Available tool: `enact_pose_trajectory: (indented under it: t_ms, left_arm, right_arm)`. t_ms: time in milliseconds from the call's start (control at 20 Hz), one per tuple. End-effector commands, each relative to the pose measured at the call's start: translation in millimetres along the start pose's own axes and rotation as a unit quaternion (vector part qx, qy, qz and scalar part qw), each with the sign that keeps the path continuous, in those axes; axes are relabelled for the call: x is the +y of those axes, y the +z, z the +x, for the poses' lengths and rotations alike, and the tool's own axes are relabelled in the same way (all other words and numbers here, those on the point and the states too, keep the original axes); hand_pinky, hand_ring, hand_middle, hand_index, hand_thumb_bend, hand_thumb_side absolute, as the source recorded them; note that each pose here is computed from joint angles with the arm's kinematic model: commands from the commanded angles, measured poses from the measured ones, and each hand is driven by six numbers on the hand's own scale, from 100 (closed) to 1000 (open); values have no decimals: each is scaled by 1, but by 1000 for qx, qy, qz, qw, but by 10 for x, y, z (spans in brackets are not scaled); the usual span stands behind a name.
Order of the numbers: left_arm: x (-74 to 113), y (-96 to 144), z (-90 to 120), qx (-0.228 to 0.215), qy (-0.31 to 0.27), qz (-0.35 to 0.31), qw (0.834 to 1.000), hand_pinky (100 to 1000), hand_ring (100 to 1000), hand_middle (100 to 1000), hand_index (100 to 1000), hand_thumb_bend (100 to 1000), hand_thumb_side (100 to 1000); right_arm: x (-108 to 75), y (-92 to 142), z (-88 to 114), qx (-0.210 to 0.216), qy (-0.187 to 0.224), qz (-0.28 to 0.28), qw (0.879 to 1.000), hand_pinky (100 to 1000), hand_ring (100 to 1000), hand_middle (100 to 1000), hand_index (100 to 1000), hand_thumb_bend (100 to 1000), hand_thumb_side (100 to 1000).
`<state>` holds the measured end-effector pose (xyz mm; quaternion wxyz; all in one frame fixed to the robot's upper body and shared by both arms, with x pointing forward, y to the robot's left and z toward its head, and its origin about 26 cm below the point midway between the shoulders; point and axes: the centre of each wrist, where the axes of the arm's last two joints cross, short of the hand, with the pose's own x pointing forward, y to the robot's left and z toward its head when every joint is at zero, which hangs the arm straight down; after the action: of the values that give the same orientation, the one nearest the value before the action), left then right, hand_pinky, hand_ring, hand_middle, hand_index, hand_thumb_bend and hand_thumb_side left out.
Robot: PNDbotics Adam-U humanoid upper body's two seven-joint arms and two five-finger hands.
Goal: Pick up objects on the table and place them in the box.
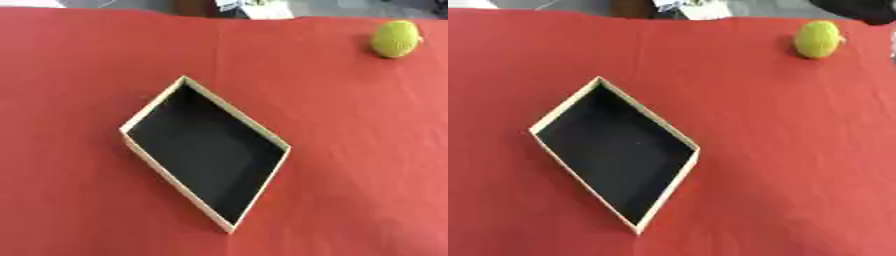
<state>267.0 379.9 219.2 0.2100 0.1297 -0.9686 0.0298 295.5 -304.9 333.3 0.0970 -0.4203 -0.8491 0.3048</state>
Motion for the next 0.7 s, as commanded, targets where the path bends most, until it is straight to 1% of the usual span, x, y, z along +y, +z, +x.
enact_pose_trajectory:
  t_ms: [50,500,700]
  left_arm:
    - [-3,-71,53,-13,-2,-9,1000,589,614,657,722,153,690]
    - [-6,-68,51,-13,-2,-9,1000,588,614,656,722,153,690]
    - [-3,-63,50,-12,-3,-9,1000,588,614,655,722,152,689]
  right_arm:
    - [-94,-49,21,-10,11,-12,1000,817,842,804,806,100,476]
    - [-95,-52,22,-10,12,-12,1000,818,843,804,806,100,472]
    - [-144,-94,27,-11,25,-7,1000,823,853,812,814,100,448]
